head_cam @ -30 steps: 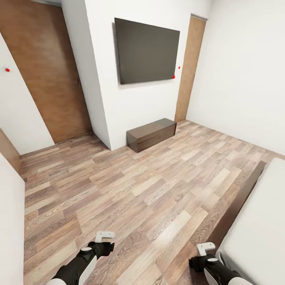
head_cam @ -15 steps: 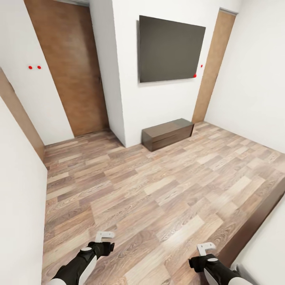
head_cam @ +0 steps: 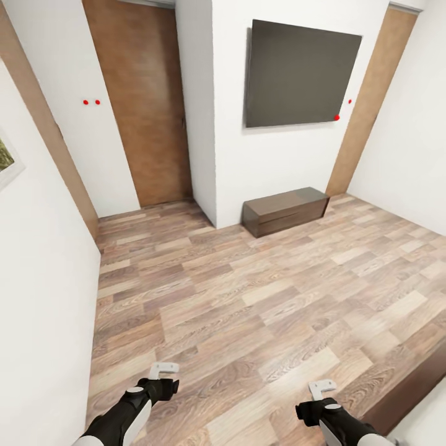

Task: In the bedroom, move the book from the bed onto either nightstand, and place the two sandals side by side next to the bed.

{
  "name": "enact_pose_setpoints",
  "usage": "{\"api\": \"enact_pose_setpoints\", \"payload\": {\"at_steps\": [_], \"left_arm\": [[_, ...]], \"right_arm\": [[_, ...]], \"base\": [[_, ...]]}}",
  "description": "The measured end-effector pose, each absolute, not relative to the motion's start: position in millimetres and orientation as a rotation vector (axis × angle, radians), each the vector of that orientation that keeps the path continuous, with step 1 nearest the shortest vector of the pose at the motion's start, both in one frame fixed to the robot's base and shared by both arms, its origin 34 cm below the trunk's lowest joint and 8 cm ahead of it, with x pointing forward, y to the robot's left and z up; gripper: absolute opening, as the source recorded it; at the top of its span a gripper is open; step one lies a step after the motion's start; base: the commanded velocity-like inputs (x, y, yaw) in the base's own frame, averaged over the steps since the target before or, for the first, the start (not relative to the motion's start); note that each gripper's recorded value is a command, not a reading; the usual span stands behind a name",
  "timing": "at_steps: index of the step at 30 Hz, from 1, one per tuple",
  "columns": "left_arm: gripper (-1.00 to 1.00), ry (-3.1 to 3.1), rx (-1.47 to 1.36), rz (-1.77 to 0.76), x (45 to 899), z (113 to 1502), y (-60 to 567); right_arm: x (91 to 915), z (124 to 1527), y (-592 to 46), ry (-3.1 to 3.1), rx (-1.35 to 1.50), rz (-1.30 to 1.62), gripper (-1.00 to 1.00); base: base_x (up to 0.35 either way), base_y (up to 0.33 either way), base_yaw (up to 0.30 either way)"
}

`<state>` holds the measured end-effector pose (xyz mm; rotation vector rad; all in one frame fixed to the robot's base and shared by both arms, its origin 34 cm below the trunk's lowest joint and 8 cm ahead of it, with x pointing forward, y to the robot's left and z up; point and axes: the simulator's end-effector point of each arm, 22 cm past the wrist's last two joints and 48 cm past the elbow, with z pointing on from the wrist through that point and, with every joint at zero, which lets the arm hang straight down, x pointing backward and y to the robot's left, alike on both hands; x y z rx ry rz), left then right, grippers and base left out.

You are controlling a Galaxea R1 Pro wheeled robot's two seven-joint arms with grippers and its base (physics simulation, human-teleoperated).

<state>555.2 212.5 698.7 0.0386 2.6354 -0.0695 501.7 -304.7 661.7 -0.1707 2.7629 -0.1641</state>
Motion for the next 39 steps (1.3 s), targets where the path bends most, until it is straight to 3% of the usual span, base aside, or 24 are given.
{"api": "enact_pose_setpoints", "payload": {"at_steps": [39], "left_arm": [[1.00,2.636,0.039,-0.070,554.7,698.5,212.4]], "right_arm": [[500.9,661.5,-305.2,2.764,-0.171,-0.164,1.00]], "base": [[0.327,0.000,0.011]]}}
